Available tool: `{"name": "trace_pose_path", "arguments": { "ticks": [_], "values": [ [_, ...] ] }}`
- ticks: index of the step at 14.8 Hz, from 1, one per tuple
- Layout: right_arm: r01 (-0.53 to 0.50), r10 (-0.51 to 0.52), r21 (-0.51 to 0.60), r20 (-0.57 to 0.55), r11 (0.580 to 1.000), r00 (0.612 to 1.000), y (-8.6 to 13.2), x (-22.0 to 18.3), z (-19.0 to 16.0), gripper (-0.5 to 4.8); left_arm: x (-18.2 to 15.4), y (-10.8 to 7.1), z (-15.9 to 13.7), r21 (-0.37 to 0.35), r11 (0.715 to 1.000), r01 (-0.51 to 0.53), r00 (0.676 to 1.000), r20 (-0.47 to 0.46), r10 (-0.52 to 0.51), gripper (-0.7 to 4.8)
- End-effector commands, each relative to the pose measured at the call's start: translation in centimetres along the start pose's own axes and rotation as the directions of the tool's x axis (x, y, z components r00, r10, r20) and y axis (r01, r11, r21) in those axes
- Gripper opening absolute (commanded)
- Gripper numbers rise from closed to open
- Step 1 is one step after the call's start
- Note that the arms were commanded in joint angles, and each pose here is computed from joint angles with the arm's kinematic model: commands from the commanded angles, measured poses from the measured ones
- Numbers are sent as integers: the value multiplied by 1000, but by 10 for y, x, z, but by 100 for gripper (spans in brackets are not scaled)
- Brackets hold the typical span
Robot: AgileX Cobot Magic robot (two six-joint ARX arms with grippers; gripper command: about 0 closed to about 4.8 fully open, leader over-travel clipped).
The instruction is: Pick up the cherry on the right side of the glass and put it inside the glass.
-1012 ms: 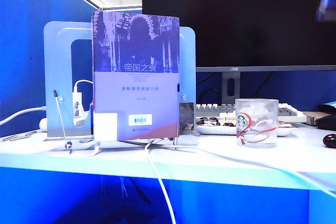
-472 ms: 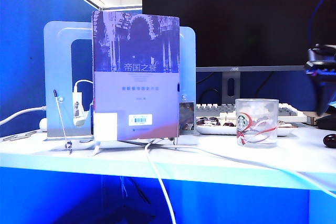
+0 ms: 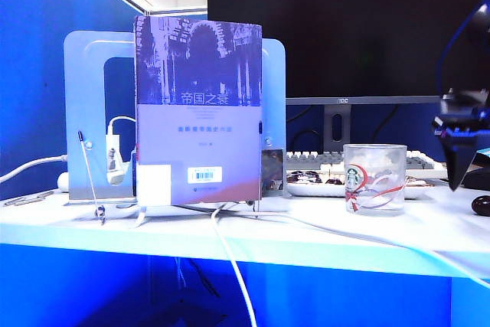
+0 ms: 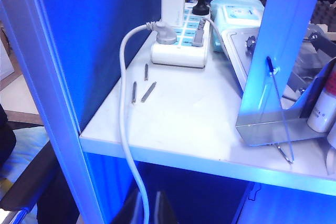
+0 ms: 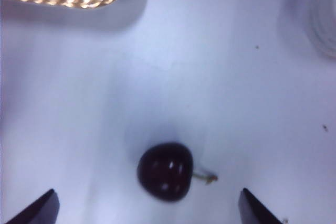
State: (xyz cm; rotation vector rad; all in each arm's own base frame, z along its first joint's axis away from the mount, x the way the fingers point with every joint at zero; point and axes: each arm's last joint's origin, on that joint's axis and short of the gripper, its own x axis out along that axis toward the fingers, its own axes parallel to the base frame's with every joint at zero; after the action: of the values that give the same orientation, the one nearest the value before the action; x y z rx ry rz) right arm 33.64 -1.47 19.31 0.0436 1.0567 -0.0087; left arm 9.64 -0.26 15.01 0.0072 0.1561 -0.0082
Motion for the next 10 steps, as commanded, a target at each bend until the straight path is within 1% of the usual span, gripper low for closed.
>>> {"name": "trace_pose_path", "arguments": {
  "ticks": [1,3,6,10],
  "values": [
    [29,-29,-1,1,1000,1000,-1,5,9,479,0,0,-1,-3,1000,4,1000,-11,-4,53],
    [64,-64,-2,-5,998,998,-2,9,11,479,0,0,-1,-3,1000,4,1000,-11,-4,53],
    [64,-64,-6,-23,998,998,-2,15,10,479,0,0,-1,-3,1000,4,1000,-11,-4,53],
    [64,-64,-8,-75,998,995,-3,31,5,479,0,0,-1,-3,1000,4,1000,-11,-4,53]
  ]
}}
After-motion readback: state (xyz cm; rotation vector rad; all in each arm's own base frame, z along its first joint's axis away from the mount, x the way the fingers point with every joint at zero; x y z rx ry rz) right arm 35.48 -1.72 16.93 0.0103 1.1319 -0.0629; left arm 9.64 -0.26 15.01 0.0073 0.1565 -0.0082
